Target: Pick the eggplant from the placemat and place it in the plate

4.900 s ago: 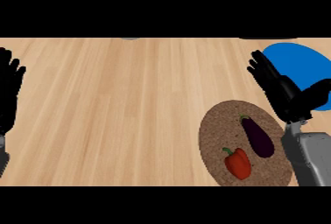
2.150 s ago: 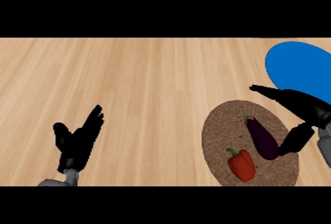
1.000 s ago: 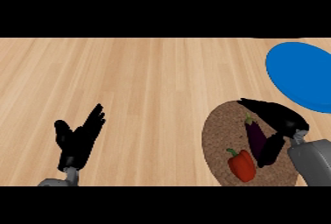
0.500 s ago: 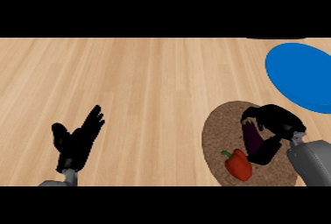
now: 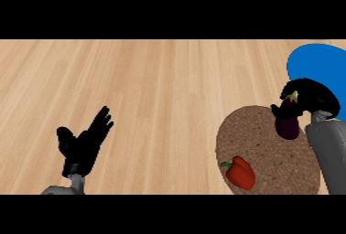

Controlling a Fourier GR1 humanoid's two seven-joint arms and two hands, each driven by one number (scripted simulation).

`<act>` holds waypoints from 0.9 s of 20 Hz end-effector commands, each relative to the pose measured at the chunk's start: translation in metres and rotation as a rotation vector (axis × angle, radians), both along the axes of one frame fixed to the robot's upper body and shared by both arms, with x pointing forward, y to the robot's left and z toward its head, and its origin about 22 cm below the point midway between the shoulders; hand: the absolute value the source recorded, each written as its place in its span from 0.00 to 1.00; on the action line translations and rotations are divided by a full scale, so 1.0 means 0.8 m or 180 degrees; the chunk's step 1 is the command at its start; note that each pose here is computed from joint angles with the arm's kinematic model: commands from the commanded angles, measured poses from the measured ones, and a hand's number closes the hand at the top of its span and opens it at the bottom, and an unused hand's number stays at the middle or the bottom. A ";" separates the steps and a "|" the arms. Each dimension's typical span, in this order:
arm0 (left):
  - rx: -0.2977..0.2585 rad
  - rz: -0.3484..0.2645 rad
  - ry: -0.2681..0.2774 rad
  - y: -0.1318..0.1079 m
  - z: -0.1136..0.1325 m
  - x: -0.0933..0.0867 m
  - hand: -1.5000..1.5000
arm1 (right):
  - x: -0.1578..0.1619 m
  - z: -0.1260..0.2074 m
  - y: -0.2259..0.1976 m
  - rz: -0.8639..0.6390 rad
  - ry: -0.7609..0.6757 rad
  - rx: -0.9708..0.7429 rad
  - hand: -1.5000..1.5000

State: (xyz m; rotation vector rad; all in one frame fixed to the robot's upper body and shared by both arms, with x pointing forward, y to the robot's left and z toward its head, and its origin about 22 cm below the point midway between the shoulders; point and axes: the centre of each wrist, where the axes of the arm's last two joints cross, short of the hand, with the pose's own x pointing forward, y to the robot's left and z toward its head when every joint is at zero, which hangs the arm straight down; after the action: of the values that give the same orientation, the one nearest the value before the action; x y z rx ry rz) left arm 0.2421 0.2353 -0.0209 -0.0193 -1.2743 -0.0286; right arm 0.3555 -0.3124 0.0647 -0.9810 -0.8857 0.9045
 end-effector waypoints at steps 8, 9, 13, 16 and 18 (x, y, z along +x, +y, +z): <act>-0.0006 -0.0326 -0.0023 -0.025 0.007 0.010 0.50 | 0.054 0.145 -0.020 -0.2667 -0.1890 -0.0314 1.00; 0.0032 -0.0357 -0.0020 -0.030 0.008 0.012 0.50 | 0.058 0.147 -0.017 -0.2837 -0.1978 -0.0292 1.00; 0.0033 -0.0427 -0.0017 -0.035 0.007 0.016 0.50 | 0.066 0.169 -0.019 -0.3504 -0.2520 -0.0331 1.00; 0.0040 -0.0463 -0.0041 -0.035 0.013 0.018 0.50 | 0.070 0.170 -0.024 -0.3822 -0.2754 -0.0377 1.00; 0.0015 -0.0391 -0.0042 -0.042 0.010 0.016 0.50 | 0.071 0.179 -0.031 -0.3971 -0.2969 -0.0405 1.00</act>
State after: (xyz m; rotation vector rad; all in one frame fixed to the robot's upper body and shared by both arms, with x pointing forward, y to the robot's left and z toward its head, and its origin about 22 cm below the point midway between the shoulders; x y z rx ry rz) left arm 0.2568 0.2058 -0.0073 -0.1018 -1.3112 -0.1431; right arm 0.4071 -0.3365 0.1960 -1.7670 -0.7580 -0.3052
